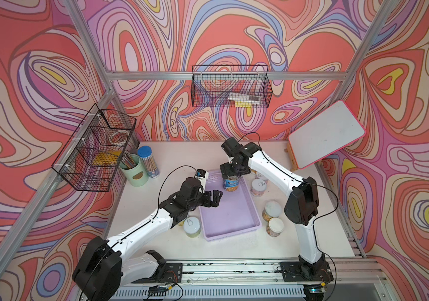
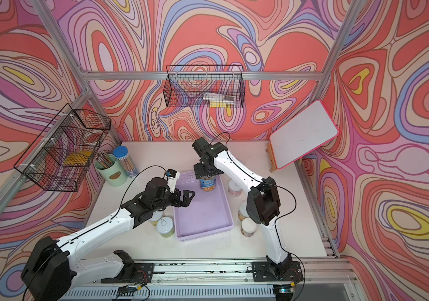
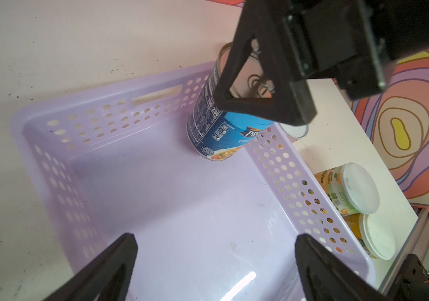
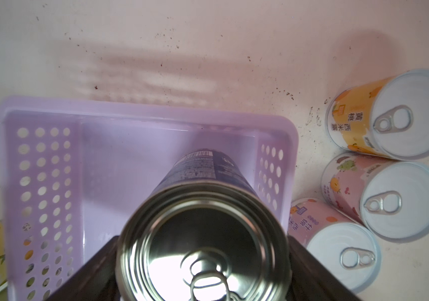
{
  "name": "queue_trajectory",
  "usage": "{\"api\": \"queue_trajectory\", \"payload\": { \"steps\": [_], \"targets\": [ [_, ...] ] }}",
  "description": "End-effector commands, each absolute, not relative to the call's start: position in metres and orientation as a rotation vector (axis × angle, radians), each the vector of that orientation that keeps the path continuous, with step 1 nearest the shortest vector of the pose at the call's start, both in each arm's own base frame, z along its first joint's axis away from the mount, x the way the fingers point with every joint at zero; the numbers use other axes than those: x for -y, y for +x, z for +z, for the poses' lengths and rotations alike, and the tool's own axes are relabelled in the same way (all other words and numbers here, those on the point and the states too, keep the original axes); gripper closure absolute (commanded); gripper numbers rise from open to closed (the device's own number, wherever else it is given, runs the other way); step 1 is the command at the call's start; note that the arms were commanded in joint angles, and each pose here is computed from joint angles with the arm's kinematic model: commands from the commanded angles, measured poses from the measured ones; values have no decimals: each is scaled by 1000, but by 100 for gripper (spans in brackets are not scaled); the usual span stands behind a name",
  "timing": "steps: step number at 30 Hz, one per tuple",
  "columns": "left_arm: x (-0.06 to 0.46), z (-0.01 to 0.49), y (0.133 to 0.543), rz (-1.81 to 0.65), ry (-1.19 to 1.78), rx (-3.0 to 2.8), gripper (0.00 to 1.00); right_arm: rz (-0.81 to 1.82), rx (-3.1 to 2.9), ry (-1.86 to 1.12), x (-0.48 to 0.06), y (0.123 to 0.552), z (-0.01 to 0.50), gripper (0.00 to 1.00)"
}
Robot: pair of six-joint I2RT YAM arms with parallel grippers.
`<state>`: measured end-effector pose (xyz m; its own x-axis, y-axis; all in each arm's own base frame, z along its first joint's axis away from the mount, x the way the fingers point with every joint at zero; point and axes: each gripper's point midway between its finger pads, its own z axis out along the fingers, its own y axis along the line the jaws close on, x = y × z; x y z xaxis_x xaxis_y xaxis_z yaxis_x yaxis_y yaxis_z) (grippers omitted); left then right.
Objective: Put the canned food in the basket
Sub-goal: Place the canned food in the basket.
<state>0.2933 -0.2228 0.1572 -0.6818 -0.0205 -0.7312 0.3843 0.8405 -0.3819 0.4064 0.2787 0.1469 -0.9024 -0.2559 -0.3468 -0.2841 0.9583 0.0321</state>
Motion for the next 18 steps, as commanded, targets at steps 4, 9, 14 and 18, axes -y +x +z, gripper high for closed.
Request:
{"api": "queue_trajectory", "payload": {
  "steps": [4, 9, 14, 18],
  "targets": [
    [230, 151, 294, -644, 293, -2251, 1, 94, -2646, -318, -276, 436, 170, 65],
    [237, 148, 294, -636, 325, -2264, 1, 68, -2658, -304, -271, 439, 160, 65],
    [241, 146, 295, -636, 339, -2271, 1, 68, -2674, -303, -271, 439, 150, 65],
    [243, 143, 295, -635, 345, -2278, 1, 59, -2688, -304, -269, 438, 142, 64]
  ]
}}
